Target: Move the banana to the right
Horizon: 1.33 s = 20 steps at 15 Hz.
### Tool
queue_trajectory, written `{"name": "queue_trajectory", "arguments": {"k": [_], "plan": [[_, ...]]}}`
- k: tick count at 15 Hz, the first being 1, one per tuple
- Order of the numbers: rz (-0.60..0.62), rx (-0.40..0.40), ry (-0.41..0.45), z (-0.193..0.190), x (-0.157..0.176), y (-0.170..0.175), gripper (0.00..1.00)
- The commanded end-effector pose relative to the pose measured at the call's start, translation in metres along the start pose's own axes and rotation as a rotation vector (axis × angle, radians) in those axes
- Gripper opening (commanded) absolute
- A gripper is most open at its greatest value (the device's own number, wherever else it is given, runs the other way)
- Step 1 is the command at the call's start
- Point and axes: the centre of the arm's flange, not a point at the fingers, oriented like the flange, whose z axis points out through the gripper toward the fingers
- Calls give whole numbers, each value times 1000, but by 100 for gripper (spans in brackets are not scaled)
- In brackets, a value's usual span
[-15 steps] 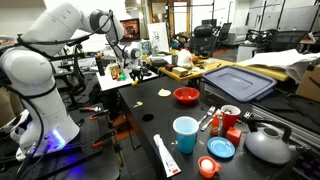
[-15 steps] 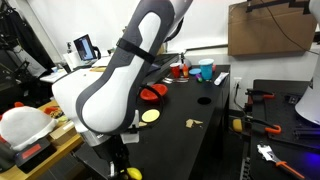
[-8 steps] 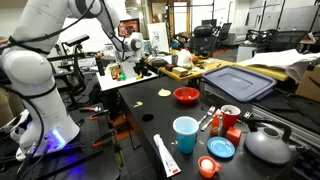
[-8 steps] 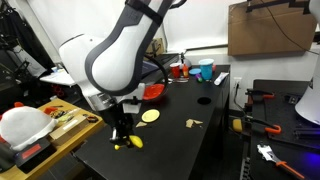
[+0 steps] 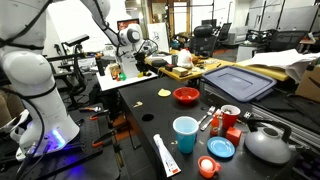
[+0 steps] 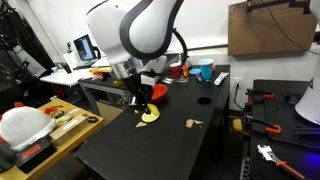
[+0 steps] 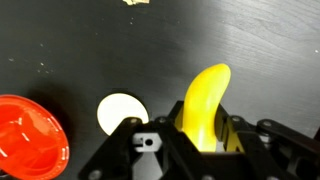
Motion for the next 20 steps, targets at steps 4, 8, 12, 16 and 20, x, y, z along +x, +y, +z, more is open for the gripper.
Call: {"name": "queue_trajectory", "arguments": {"k": [4,8,12,16,20], "plan": [[254,-58,31,-28,-75,79,8],[408,-59,18,-27,-108,127,8],[542,-55,14,-21,-134,170,8],[651,-61,15,-20,-153,207,8],[745,-93,19,-26,-164,242,8]]}}
